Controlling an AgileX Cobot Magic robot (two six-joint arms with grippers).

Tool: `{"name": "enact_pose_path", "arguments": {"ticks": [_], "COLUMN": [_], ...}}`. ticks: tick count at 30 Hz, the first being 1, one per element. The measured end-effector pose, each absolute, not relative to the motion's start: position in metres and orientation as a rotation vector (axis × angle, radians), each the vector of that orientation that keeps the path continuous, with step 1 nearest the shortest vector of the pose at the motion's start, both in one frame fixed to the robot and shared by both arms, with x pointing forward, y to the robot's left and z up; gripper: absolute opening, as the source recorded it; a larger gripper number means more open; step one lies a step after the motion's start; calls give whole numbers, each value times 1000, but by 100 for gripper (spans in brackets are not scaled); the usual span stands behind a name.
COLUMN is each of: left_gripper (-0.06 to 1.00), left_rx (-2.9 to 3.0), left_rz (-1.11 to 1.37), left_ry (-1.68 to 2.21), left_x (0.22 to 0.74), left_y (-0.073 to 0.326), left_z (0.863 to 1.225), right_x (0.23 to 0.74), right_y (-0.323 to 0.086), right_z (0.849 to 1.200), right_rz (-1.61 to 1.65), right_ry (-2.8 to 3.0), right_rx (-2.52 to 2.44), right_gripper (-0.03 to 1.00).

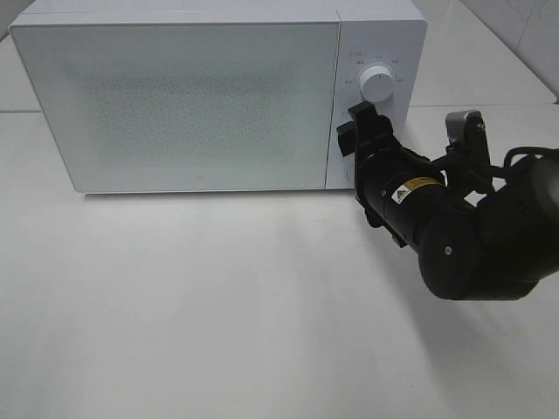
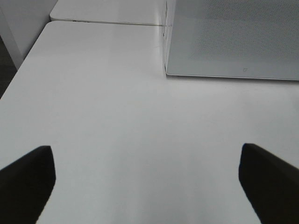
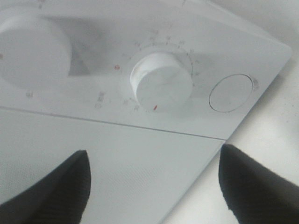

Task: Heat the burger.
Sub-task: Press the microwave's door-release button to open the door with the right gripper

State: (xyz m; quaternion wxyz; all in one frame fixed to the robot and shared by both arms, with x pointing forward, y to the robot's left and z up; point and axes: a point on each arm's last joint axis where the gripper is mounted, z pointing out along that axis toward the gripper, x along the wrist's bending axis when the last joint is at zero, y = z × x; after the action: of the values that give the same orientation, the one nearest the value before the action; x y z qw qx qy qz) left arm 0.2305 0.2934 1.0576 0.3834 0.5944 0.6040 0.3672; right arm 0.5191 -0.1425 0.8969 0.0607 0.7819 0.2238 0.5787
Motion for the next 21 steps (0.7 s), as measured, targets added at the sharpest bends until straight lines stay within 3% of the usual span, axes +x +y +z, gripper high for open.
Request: {"name": "enact_pose_path", "arguments": {"ticks": [7,21], "left_gripper": [99,99], "left_rx": [1515,1515], "left_rz": [936,936], "left_ry": [1540,1540], "left_x": [230,230], "left_y": [293,293], "left_z": [1058,1058], "right_x": [493,456], "right_y": [-141,-144], "right_z": [920,953], "right_rz": [1409,1094], "right_ry": [1372,2091], "right_rx": [2184,1753], "right_gripper": [75,75]}}
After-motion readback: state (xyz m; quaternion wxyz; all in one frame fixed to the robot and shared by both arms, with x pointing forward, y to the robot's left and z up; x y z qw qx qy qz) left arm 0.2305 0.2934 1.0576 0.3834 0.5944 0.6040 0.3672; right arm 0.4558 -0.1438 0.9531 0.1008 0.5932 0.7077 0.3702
